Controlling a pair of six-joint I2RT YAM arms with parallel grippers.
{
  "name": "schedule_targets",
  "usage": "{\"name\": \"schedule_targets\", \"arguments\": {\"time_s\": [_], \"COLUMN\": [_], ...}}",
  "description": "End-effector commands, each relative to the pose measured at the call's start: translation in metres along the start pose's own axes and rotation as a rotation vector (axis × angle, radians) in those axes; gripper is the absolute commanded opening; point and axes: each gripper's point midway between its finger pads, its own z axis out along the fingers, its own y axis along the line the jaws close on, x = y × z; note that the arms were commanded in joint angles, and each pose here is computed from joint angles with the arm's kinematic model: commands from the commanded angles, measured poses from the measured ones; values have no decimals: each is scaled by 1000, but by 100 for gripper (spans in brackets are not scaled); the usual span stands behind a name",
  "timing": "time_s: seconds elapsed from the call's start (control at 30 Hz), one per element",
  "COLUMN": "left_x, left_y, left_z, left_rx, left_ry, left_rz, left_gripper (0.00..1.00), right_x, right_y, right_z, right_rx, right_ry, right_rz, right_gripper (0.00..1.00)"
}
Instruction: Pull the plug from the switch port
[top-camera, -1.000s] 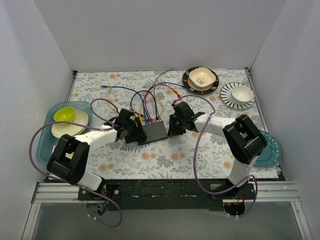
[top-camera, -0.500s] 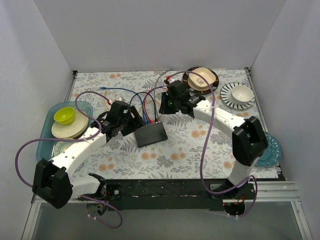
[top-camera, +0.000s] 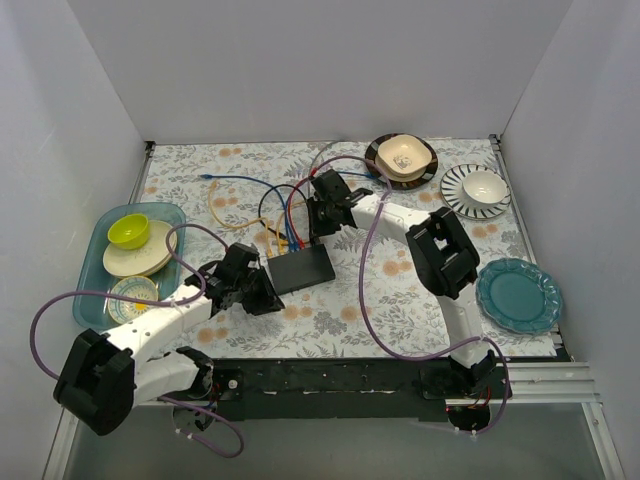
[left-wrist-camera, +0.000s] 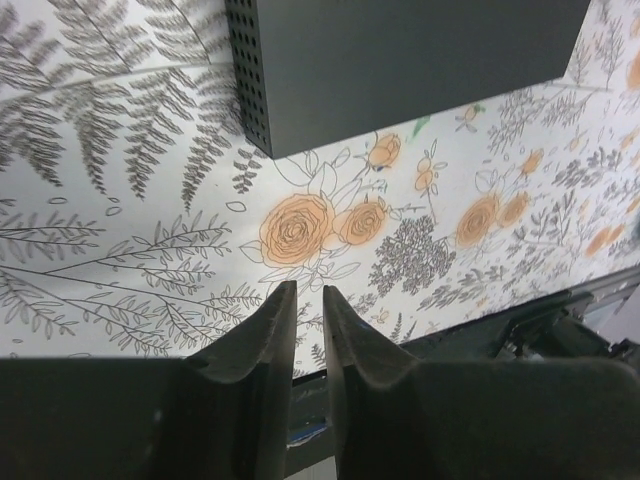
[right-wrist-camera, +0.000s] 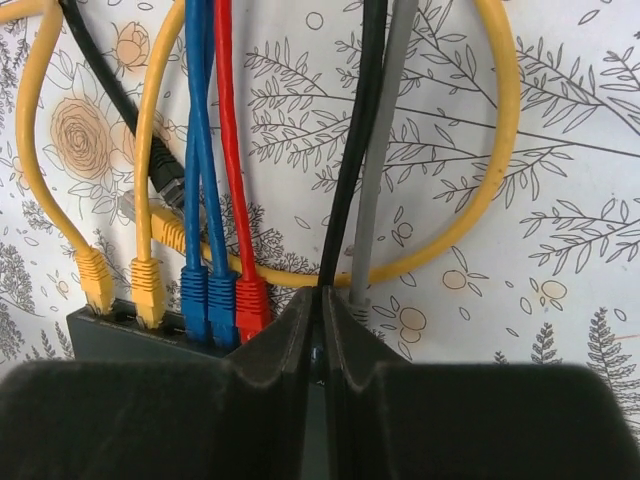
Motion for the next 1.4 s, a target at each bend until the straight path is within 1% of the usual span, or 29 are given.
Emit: {"name": "schedule_targets", "arguments": {"time_s": [0.0,0.13,0.17,0.27,0.3,0.37,0.4,0.43,0.47,0.5,0.53,0.6,0.63,0.73,0.77,0.97,1.07,1.1,1.2,1.23,1.3,1.33,1.37], "left_x": [15,21,23,21,17,13,9,7,5,1,-3,-12,-17,-34,-46,-88,-110,-120,-141,-147,-153,-154,-152], "left_y": [-9,-1,5,10,14,16,17,17,20,20,19,20,17,15,12,8,8,6,18,26,34,38,38], "left_z": [5,23,32,43,49,54,60,63,66,68,72,77,81,86,90,98,99,96,84,80,74,68,65], "left_rx": [78,41,12,-38,-73,-99,-124,-137,-160,-171,-189,-202,-206,-204,-199,-191,-206,-202,-218,-231,-250,-250,-248], "left_ry": [61,109,129,137,131,124,123,120,124,121,127,123,124,116,106,74,45,24,-34,-49,-68,-79,-82], "left_rz": [26,19,8,-16,-25,-34,-40,-44,-53,-59,-67,-84,-87,-110,-125,-161,-177,-181,-212,-230,-247,-258,-262], "left_gripper": [16,14,14,14,14,14,15,15,15,15,15,17,17,17,17,18,18,18,18,18,17,17,17], "right_x": [2,25,38,51,67,74,88,93,96,100,116,121,136,149,154,171,161,142,92,72,44,16,7], "right_y": [0,-11,-17,-19,-27,-25,-30,-29,-26,-26,-27,-19,-19,-1,2,25,26,25,16,1,-15,-31,-42], "right_z": [-6,-15,-20,-33,-33,-41,-42,-45,-51,-54,-56,-68,-69,-79,-81,-77,-81,-84,-103,-108,-116,-122,-117], "right_rx": [-5,13,19,12,25,6,12,1,-6,-11,-13,-37,-43,-99,-104,-135,-100,-68,-41,-21,-3,13,26], "right_ry": [10,51,64,68,97,101,125,134,131,132,161,147,168,174,182,235,212,149,21,-22,-84,-139,-144], "right_rz": [-19,-13,-11,1,10,23,28,32,40,44,48,60,64,80,79,43,28,17,31,67,92,133,153], "right_gripper": [16,16,15,16,16,16,15,12,12,12,12,12,12,12,12,12,12,11,11,11,11,10,10]}}
